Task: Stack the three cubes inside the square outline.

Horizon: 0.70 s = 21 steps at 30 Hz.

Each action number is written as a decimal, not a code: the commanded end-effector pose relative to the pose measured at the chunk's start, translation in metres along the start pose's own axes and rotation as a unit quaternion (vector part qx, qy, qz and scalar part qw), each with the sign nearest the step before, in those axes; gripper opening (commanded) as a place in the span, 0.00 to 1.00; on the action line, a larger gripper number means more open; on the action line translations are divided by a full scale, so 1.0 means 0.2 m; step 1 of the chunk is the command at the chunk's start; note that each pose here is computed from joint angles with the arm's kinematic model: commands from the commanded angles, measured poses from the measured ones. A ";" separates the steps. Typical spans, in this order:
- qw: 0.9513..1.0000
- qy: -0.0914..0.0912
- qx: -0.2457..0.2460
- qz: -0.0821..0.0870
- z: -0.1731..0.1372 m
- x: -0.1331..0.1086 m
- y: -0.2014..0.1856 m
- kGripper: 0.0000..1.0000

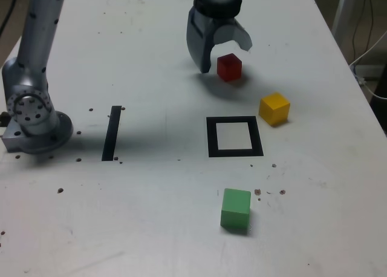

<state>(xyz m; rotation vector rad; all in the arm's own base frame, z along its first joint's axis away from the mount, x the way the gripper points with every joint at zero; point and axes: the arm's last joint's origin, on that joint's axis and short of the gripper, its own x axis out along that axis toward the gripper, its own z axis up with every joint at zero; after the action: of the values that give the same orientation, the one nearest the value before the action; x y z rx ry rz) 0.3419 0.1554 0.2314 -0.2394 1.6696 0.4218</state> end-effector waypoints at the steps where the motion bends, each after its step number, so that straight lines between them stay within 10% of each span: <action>1: 1.000 -0.003 0.002 0.002 0.02 0.01 -0.02 0.89; 21: 1.000 0.003 -0.006 0.009 0.11 0.04 -0.05 0.60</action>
<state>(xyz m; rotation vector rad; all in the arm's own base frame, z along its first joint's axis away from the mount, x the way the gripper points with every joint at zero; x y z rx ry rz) 0.3620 0.1560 0.2225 -0.2372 1.6739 0.4442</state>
